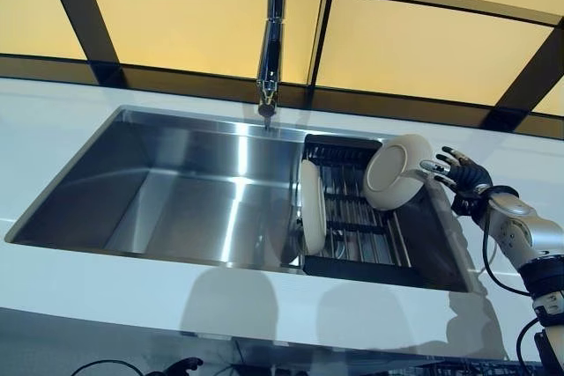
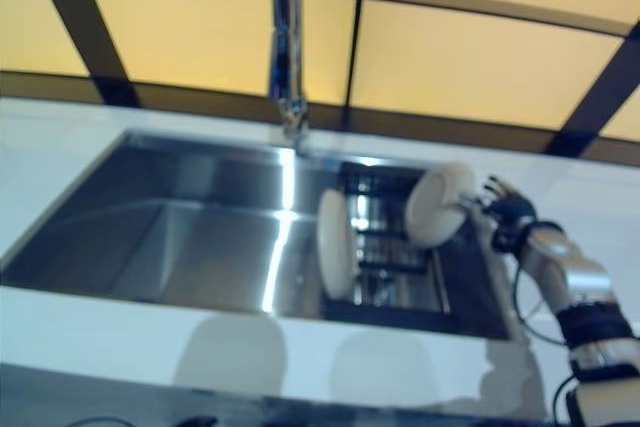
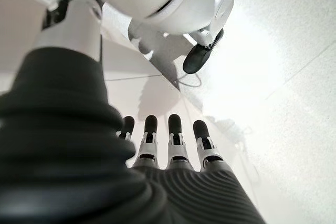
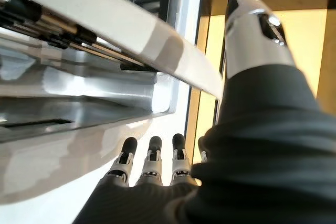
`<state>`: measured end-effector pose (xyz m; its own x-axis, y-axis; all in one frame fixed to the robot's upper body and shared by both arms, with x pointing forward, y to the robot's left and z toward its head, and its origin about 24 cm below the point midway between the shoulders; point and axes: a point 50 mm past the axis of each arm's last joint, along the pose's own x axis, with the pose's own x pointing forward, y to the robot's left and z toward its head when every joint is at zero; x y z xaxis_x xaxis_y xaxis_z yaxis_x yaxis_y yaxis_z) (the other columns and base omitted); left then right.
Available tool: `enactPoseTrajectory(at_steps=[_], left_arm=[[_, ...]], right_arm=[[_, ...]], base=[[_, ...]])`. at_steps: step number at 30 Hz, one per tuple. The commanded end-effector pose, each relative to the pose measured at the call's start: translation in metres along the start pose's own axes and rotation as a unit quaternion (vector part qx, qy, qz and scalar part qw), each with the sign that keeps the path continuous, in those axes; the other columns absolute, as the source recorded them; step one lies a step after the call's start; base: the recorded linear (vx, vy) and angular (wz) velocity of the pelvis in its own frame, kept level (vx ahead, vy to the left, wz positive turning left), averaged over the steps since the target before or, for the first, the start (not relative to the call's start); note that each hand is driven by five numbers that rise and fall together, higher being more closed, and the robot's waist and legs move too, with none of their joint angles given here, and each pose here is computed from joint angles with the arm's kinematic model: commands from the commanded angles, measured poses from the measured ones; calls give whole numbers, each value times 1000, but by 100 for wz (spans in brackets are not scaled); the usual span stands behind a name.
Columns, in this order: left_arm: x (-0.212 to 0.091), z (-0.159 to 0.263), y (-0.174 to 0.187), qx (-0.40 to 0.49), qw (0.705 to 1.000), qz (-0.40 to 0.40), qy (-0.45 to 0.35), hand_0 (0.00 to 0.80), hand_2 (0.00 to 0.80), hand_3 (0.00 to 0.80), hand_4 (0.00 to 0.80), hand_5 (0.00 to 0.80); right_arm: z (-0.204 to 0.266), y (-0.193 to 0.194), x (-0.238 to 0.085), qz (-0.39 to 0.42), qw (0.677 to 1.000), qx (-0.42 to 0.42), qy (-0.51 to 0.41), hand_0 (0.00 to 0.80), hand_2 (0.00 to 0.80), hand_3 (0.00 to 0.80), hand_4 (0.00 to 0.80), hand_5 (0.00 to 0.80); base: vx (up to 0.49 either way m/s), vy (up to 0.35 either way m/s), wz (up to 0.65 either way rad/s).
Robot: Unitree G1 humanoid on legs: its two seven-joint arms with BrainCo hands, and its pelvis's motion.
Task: Take plates into dishwasher
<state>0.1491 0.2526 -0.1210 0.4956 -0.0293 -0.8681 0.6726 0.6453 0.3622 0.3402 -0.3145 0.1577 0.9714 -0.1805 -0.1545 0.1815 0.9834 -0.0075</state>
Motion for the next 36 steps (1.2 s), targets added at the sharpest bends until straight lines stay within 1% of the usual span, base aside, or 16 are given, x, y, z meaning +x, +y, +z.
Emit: enactPoseTrajectory(at_steps=[1,12,36], left_arm=[[-2,3,14,14,1000,7,-22,0,0,0,0,0],[-4,1,15,19,999,11,-27,0,0,0,0,0],[-4,-2,12,20,999,17,-29,0,0,0,0,0]], right_arm=[[53,-2,3,-14,997,12,-77,0,0,0,0,0],[51,-13,2,-27,997,15,-64,0,0,0,0,0],[54,-5,5,-8,998,17,-59,0,0,0,0,0]], base=[[0,0,0],[2,-14,0],[0,0,0]])
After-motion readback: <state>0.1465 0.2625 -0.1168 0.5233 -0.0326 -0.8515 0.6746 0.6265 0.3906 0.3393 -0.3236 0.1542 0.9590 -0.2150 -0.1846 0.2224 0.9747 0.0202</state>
